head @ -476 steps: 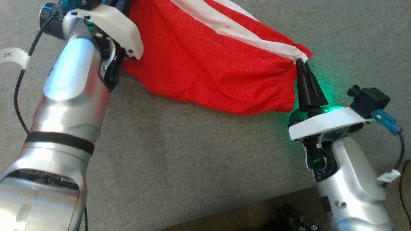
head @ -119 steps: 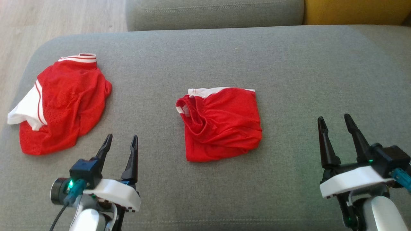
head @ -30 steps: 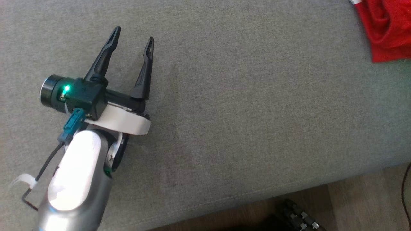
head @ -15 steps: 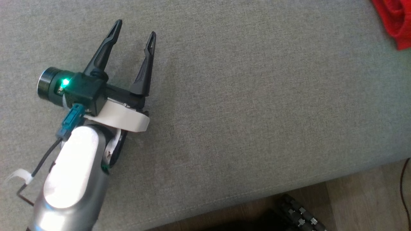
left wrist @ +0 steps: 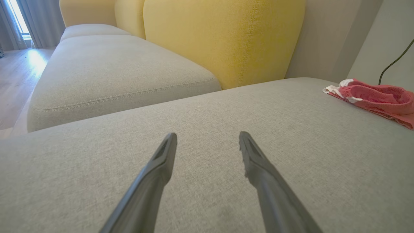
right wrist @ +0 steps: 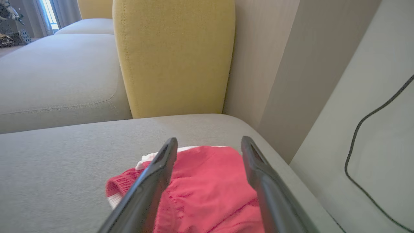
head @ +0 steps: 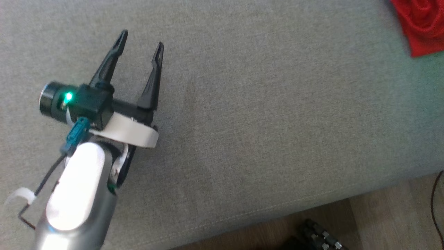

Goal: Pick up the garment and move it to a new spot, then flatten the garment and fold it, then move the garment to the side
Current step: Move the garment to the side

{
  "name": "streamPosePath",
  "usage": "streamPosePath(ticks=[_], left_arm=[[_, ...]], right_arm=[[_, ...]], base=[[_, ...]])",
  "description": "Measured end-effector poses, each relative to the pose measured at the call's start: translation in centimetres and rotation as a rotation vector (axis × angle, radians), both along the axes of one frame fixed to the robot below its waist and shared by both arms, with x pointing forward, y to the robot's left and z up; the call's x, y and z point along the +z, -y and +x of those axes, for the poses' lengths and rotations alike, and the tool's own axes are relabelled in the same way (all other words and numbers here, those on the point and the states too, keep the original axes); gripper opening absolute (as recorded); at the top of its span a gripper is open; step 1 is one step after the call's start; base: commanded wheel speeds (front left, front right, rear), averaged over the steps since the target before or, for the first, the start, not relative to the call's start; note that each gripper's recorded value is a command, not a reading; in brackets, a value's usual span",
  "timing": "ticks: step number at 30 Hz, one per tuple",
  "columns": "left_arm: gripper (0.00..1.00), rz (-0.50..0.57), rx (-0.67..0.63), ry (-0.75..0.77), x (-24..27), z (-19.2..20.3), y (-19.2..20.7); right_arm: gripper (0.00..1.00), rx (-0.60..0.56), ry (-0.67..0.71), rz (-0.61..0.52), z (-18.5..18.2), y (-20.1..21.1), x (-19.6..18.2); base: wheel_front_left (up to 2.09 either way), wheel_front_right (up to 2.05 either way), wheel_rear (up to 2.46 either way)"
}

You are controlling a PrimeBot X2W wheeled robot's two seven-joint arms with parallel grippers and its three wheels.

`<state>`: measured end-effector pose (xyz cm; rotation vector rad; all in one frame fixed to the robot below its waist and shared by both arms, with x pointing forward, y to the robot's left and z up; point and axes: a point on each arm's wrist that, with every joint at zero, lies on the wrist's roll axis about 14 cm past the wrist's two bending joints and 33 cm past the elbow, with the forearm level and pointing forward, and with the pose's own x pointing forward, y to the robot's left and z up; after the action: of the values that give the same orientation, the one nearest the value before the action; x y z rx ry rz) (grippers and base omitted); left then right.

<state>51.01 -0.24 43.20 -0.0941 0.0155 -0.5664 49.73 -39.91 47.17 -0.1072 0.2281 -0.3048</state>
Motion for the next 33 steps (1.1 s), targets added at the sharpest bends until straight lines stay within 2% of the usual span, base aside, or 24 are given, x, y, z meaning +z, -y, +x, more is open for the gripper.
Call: streamPosePath(ticks=[9,12,18,27,33], left_arm=[[1.00,-0.005,0.060,-0.005,1.7,-2.1,-1.7],[1.00,-0.014,0.102,-0.003,2.3,-2.4,-2.9],[1.00,-0.014,0.191,-0.003,3.1,-3.1,-5.7],[1.00,-0.003,0.356,-0.016,3.7,-5.5,-11.1],[1.00,0.004,0.429,-0.020,4.2,-7.6,-13.6]], right_arm=[[1.00,0.090,0.108,0.122,-2.5,-6.9,0.7],[1.00,0.163,0.146,0.161,-2.3,-10.6,1.0],[1.00,0.245,0.185,0.204,-2.3,-15.0,1.3],[1.00,0.359,0.183,0.253,-3.2,-21.3,1.0],[1.00,0.402,0.174,0.263,-4.8,-23.4,1.0]], base=[[0.00,0.00,0.00],[0.00,0.00,0.00],[0.00,0.00,0.00],[0.00,0.00,0.00],[0.00,0.00,0.00]])
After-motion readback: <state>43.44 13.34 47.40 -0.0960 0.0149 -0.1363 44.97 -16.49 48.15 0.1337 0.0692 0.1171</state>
